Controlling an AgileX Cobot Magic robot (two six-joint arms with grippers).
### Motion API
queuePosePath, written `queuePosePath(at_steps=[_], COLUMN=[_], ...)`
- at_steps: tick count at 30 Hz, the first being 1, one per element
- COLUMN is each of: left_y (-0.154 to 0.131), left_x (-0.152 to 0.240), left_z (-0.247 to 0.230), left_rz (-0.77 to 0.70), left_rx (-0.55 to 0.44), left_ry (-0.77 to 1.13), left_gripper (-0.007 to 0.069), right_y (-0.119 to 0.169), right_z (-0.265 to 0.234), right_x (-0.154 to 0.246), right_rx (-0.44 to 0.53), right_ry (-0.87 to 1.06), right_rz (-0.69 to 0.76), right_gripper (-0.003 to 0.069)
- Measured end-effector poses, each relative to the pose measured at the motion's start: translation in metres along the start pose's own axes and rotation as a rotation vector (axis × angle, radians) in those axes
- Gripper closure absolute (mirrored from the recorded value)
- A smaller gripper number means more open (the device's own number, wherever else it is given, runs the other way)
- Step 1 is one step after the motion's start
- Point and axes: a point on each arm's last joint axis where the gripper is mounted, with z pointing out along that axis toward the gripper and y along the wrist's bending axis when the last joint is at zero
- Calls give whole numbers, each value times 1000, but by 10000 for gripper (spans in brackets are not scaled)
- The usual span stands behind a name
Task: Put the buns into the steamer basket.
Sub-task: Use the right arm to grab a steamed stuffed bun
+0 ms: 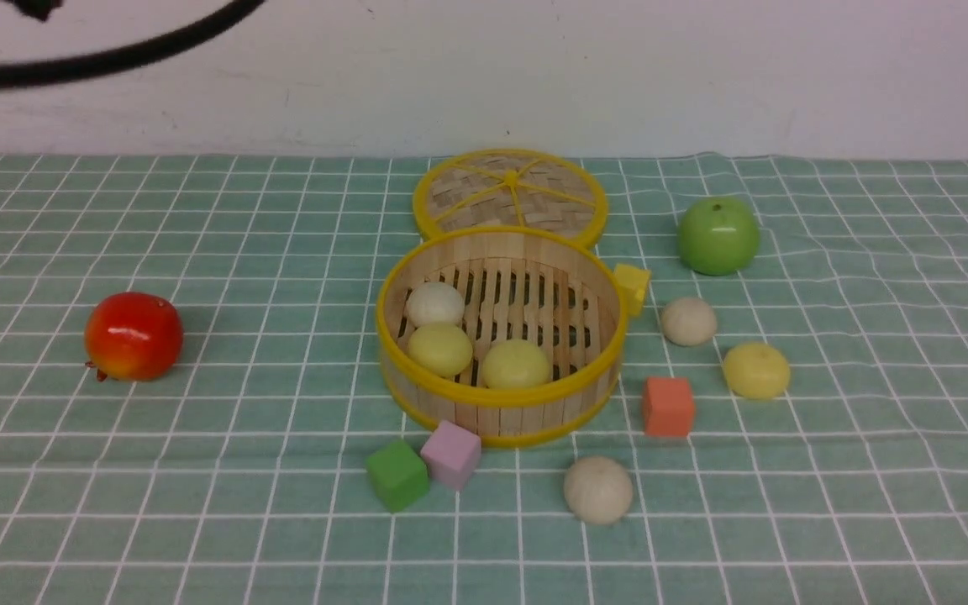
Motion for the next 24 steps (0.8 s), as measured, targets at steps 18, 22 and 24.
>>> queuePosePath(at_steps=[18,22,24], left_y=[21,22,24], left_x=[157,162,163], left_z=[-32,-28,-28], left_rz=[-223,-212,-197], left_rx=[261,243,220], left_ry=[-4,31,35], left_gripper=[639,639,639], right_y=[0,0,0], right_z=[0,0,0], right_x=[0,0,0], right_rx=[0,0,0], right_ry=[0,0,0], right_rz=[0,0,0], right_gripper=[419,419,419])
